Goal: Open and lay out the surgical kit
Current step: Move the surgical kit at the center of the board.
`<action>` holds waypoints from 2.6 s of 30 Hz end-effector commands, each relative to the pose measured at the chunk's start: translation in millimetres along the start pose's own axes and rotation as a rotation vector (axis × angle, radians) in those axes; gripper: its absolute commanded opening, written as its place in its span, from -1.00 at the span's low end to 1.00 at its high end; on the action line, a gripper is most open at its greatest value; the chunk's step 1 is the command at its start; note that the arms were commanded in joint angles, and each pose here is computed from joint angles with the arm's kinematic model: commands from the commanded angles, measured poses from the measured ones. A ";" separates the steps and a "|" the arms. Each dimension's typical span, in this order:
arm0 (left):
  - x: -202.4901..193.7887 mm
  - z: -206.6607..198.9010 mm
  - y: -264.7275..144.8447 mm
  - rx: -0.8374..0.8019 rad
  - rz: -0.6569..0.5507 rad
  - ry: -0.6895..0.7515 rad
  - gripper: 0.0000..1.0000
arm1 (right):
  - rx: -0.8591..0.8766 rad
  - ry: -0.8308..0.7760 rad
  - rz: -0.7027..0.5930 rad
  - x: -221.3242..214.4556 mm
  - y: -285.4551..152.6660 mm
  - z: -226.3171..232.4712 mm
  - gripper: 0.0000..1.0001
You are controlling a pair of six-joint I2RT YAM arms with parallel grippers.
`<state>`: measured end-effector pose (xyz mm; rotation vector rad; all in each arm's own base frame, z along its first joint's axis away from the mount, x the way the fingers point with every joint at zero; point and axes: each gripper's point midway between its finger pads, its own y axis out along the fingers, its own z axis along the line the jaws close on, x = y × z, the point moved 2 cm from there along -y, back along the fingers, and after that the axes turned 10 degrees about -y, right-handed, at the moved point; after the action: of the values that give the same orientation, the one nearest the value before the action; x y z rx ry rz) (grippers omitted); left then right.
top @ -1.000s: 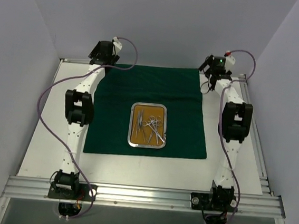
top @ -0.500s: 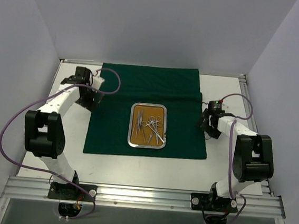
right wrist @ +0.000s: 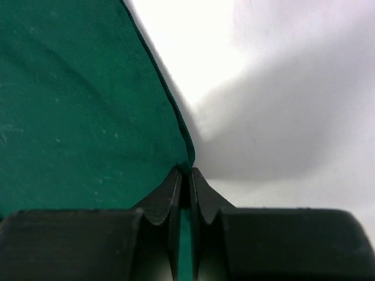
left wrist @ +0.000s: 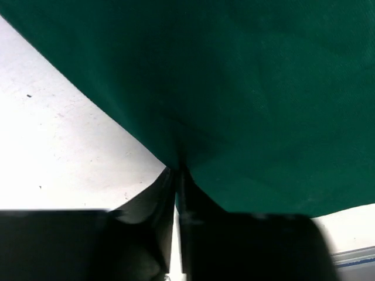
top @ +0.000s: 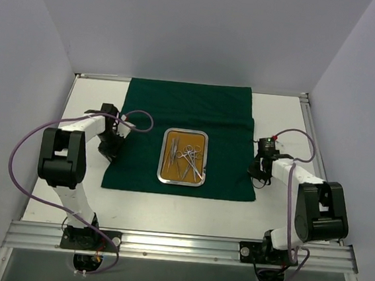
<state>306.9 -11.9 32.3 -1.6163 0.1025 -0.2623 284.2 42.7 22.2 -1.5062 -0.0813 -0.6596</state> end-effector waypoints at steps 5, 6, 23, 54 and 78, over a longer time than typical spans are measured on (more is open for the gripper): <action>-29.9 -13.3 19.1 -0.127 0.064 0.052 -0.95 | -0.040 0.005 0.077 -28.8 -35.8 -17.6 -1.00; -33.5 -11.2 14.1 -0.121 0.065 0.056 -0.95 | -0.045 0.008 0.080 -30.6 -43.1 -20.4 -1.00; -115.7 -11.0 -47.5 -0.120 0.143 0.123 -0.95 | -0.013 0.085 0.077 -59.5 -103.1 -33.7 -0.46; 222.4 56.6 39.4 0.203 -0.159 -0.002 -0.10 | 0.145 -0.085 0.012 201.1 161.2 124.1 -1.00; 285.2 39.6 -120.0 0.183 -0.629 -0.038 0.47 | 0.234 -0.156 -0.442 323.8 -5.5 146.1 -0.24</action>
<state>568.5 -17.6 66.9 -1.4024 -0.2229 -0.5100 606.1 71.6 64.8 -1.2892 -0.3587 -0.7435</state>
